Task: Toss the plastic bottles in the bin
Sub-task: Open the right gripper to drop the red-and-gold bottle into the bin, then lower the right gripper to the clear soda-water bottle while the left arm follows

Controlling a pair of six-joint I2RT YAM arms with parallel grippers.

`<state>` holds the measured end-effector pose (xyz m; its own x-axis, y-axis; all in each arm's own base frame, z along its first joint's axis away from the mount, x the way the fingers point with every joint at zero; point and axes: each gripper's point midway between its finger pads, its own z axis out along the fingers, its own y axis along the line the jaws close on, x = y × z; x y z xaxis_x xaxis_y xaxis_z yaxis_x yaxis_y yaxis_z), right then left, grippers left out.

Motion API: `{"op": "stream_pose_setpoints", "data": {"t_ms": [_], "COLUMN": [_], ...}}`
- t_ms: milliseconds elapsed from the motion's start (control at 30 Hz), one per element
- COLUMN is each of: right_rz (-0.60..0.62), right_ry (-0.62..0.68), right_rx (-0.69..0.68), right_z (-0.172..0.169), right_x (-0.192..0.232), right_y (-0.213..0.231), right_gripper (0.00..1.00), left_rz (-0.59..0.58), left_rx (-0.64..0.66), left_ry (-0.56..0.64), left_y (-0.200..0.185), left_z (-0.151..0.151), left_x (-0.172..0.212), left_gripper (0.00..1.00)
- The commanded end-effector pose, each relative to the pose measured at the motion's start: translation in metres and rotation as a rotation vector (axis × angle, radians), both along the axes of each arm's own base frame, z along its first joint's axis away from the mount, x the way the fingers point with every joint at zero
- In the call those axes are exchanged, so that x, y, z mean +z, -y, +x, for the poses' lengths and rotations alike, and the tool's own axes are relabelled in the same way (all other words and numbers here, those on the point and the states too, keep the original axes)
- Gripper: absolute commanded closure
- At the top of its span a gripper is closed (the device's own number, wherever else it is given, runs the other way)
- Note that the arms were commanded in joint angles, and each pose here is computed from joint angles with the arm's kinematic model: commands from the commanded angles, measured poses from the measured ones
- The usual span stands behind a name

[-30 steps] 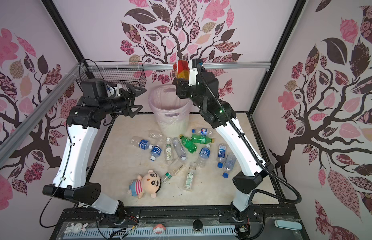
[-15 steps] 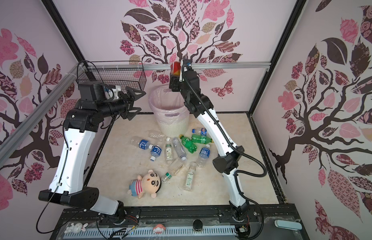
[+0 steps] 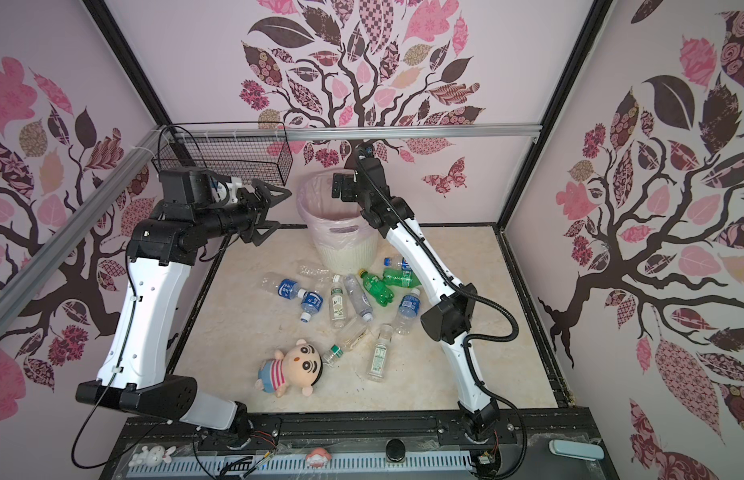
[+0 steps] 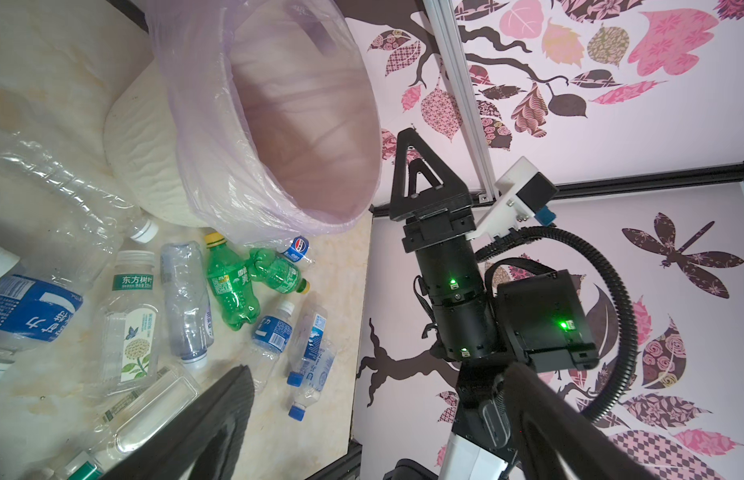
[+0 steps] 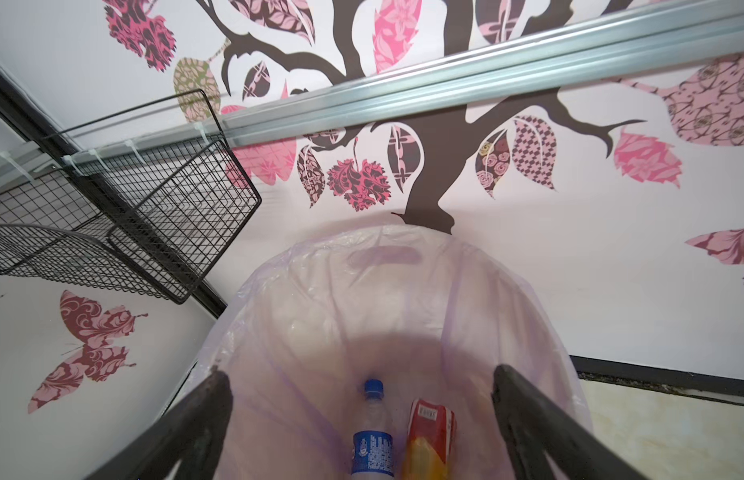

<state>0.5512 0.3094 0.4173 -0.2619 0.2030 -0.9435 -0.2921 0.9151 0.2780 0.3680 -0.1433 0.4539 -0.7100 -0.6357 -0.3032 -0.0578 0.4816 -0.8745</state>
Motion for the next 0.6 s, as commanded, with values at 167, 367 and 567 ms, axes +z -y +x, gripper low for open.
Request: {"op": "stream_pose_setpoints", "data": {"t_ms": [167, 367, 567], "right_rz": [0.003, -0.103, -0.174], "right_ry": [-0.018, -0.107, -0.229], "right_rx": [-0.041, -0.152, -0.272], "right_z": [-0.043, -0.064, -0.097], "right_x": [0.04, 0.018, -0.019], "right_y": [0.036, 0.072, 0.118], "right_gripper": [0.0, 0.0, 0.0], "left_rz": [0.066, 0.098, 0.135], "left_rx": [-0.025, -0.058, -0.102], "left_ry": [-0.001, -0.014, -0.021], "left_y": [0.02, 0.036, 0.053], "left_z": [-0.016, -0.022, -0.026], "left_x": [-0.014, -0.034, -0.053], "left_gripper": [0.03, 0.03, 0.03]}}
